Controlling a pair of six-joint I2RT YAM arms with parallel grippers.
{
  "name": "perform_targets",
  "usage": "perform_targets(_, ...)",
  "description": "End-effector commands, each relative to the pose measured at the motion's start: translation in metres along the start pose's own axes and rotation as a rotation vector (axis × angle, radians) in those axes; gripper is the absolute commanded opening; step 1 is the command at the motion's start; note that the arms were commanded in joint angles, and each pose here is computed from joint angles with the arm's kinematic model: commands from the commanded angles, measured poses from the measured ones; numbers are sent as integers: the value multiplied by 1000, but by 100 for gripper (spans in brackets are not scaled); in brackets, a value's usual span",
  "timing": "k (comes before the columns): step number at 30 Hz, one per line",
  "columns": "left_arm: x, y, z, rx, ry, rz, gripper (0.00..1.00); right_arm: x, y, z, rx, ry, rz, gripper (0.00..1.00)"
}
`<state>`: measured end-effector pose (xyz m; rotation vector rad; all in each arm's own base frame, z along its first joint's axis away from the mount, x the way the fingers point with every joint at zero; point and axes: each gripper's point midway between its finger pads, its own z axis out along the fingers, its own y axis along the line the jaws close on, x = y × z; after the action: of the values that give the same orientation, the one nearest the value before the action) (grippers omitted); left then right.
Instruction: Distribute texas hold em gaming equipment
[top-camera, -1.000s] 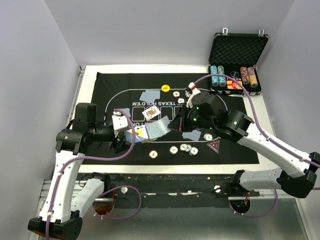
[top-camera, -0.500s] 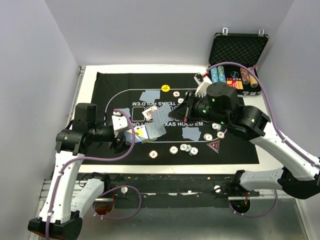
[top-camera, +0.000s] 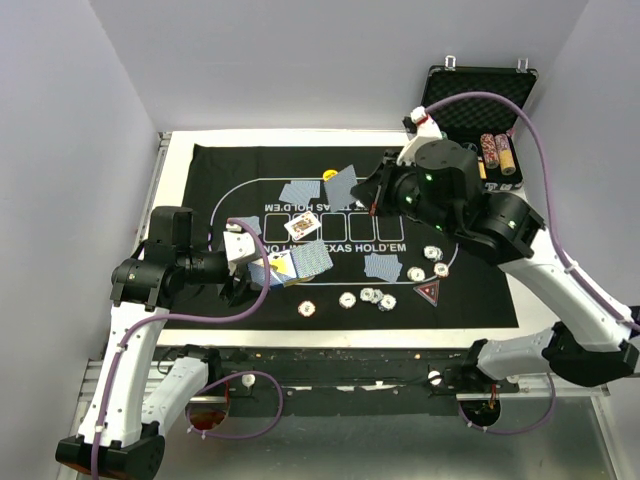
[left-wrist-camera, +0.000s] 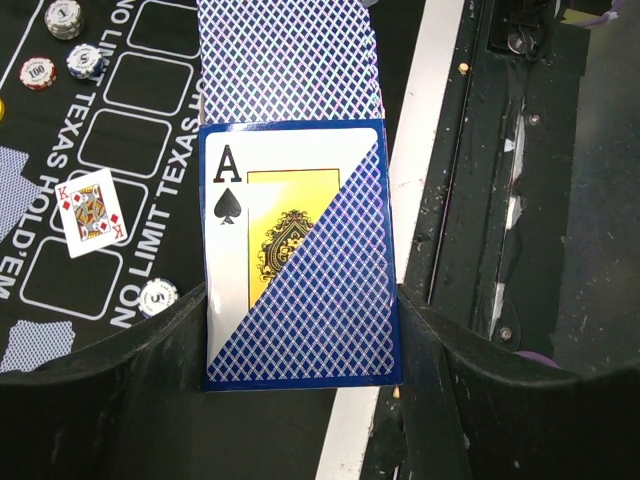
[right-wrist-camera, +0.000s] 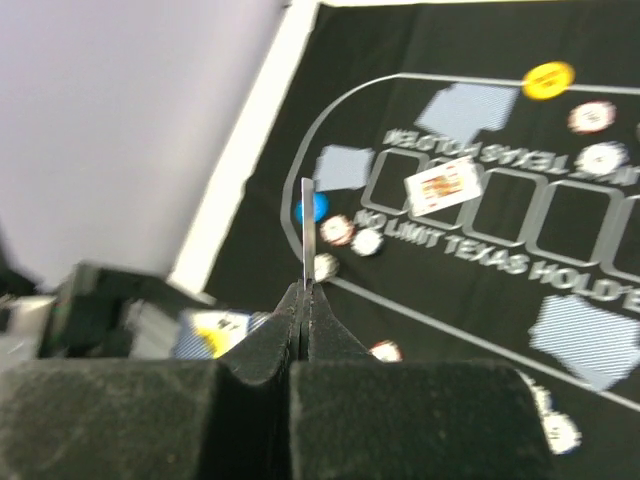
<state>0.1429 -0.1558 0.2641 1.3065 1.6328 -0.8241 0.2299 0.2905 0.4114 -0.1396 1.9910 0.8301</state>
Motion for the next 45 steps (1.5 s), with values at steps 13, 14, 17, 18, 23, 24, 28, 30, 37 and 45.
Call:
perform_targets(13,-13,-19,-8,20,-50,36,20,46,-163,174,600,108,-436,1)
perform_targets(14,-13,-20,-8,18,-50,37,19,51,-167,183,606,118,-448,1)
perform_targets(17,-12,-21,-9,21,-47,35,20,70,-181,207,645,162,-490,1)
perform_targets(18,-12,-22,-9,21,-46,37,20,76,-185,216,646,178,-496,1)
perform_targets(23,-11,-23,-10,20,-41,38,20,100,-197,246,657,216,-539,1)
perform_targets(24,-11,-23,-10,19,-40,34,20,105,-198,251,661,221,-548,1)
perform_targets(28,-10,-22,-10,17,-32,34,20,119,-189,264,680,216,-652,1)
perform_targets(30,-10,-22,-10,18,-32,35,20,129,-187,270,701,221,-708,1)
perform_targets(37,-11,-21,-10,19,-33,36,20,170,-187,289,677,279,-763,1)
perform_targets(45,-12,-21,-11,19,-31,35,20,232,-184,302,629,372,-813,1)
